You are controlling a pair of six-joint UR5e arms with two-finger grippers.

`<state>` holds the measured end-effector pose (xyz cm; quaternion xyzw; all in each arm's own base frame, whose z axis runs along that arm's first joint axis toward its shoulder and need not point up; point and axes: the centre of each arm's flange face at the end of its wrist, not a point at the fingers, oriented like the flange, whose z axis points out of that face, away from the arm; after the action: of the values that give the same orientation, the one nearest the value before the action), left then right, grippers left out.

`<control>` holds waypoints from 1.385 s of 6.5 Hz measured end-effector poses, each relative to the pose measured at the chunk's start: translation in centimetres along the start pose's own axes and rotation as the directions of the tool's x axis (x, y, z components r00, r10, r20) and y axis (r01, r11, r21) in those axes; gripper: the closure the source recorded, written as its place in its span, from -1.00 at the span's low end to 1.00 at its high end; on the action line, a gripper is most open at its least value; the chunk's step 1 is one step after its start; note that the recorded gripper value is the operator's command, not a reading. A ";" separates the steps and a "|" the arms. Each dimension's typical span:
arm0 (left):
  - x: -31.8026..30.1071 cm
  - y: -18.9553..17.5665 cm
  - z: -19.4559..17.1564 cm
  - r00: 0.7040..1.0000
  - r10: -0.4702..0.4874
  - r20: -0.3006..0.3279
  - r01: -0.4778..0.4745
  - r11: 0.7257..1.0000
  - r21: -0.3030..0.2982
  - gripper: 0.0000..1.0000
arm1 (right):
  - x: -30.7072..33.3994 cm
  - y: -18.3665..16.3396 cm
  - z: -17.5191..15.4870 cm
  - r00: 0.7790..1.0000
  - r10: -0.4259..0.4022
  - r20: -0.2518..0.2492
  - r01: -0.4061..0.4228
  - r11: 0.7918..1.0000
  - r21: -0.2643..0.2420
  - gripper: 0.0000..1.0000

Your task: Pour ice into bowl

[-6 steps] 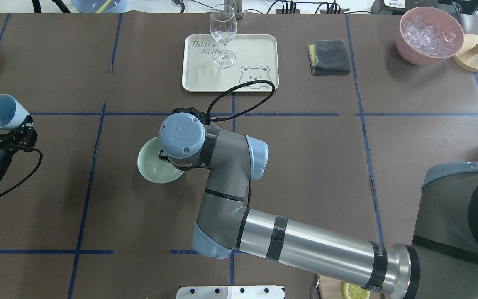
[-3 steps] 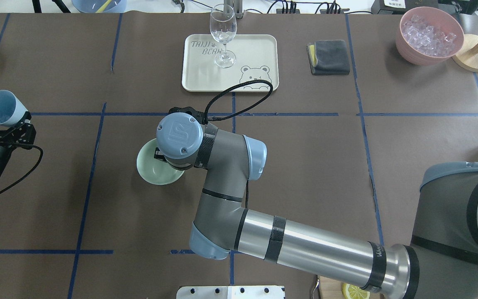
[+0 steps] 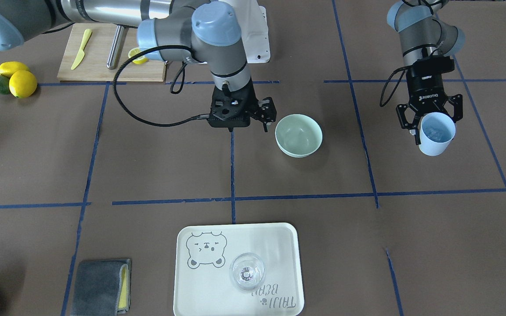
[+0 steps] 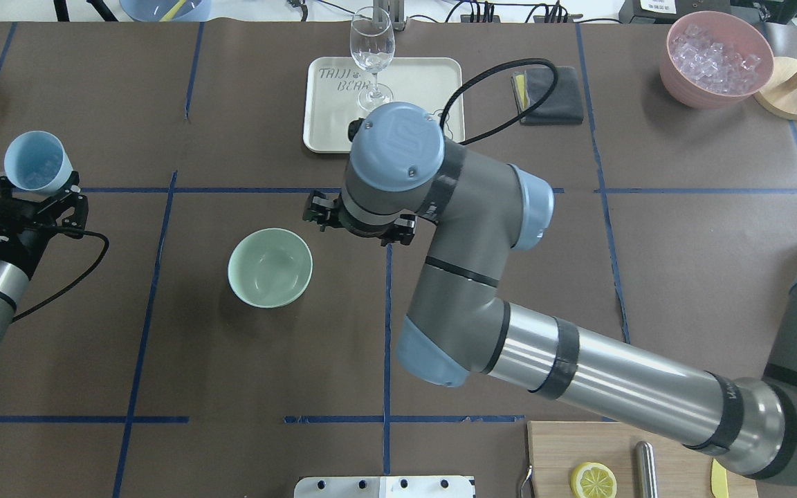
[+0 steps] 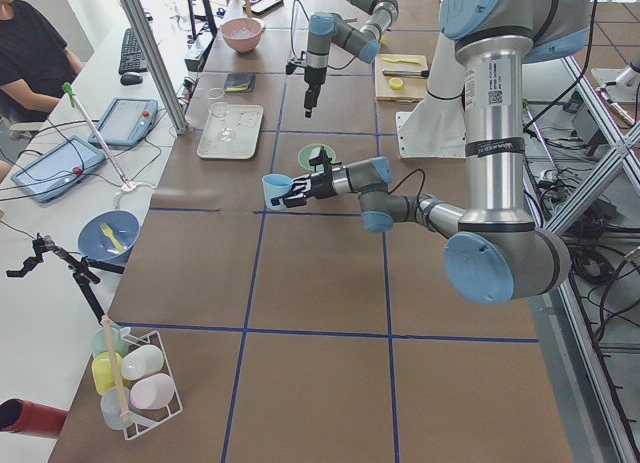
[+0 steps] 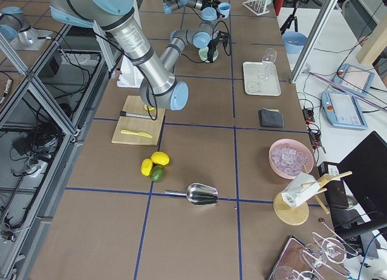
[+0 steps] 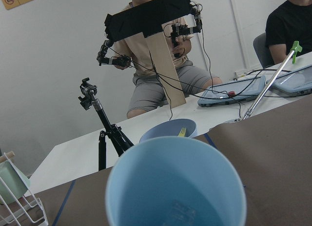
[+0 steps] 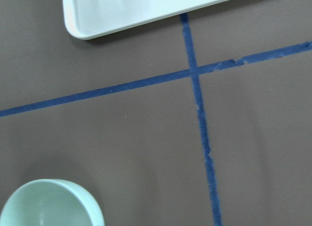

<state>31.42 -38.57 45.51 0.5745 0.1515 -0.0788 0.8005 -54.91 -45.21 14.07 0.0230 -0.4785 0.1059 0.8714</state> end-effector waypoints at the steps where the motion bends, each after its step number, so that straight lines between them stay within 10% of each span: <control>1: 2.8 -1.0 -0.1 0.998 0.054 0.010 -0.054 0.998 -0.036 1.00 | 3.1 -0.9 -0.5 1.000 -0.023 -0.008 0.023 1.000 0.000 -1.00; 6: 15.2 -2.3 -4.2 0.920 0.378 0.108 -0.378 0.926 -0.021 1.00 | 5.5 -1.9 -0.5 0.999 -0.037 -0.021 0.038 0.999 0.008 -1.00; 9: 16.7 -2.5 -6.5 0.662 0.721 0.204 -0.737 0.676 0.001 1.00 | 6.8 -1.9 0.1 0.999 -0.041 -0.008 0.041 0.999 0.012 -1.00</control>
<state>45.42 -32.48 35.78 0.6100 -0.1706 0.1886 0.7505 -51.03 -46.00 19.93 0.0376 -0.4739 0.0912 0.8750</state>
